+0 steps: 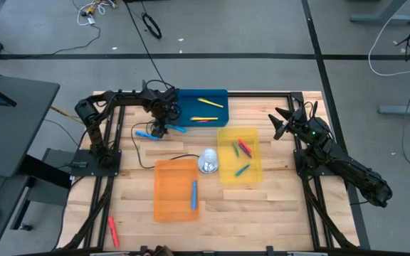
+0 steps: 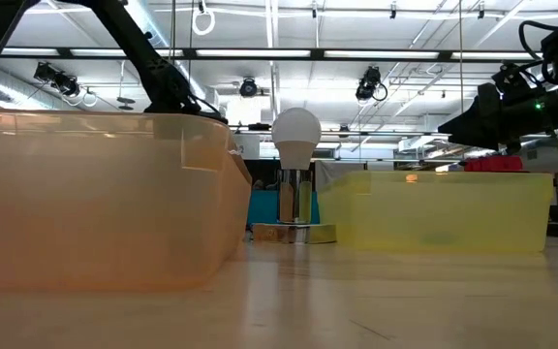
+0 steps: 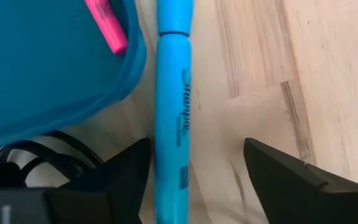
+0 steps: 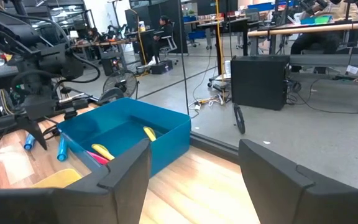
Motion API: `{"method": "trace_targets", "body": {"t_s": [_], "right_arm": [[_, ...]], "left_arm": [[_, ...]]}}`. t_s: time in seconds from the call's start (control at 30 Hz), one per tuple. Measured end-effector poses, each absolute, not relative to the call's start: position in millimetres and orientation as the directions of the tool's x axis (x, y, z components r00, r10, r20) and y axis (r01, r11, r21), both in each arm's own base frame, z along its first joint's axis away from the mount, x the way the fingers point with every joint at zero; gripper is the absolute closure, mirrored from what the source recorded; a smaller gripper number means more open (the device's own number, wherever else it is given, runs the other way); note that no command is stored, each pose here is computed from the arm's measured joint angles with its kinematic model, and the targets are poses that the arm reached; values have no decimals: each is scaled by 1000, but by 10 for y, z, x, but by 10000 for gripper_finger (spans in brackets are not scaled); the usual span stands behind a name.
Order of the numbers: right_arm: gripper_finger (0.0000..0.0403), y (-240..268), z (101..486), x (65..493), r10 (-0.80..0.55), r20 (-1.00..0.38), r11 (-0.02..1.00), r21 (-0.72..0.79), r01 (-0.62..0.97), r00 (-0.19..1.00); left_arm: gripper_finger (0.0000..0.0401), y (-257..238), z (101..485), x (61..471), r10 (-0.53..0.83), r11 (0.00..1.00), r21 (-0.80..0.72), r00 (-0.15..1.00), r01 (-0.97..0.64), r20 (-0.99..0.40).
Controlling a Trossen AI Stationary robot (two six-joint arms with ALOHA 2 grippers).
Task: Pick & Place Markers
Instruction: Put the top blue highlighter pen into the orange bin
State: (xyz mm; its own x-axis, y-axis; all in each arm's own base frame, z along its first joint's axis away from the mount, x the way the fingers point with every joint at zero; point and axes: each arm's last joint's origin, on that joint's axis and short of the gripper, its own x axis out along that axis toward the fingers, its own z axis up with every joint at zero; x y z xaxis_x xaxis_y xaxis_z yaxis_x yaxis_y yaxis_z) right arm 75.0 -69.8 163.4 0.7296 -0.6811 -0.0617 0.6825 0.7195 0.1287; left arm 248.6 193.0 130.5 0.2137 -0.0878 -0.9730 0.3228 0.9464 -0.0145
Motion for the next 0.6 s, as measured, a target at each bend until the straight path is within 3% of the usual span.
{"method": "trace_targets", "body": {"t_s": [0.6], "right_arm": [[158,-698,1633,750,-681,-62,719,129,682,730]], "left_arm": [[326,1913,1312,2472,-96,952,-30,204,304,-974]]}}
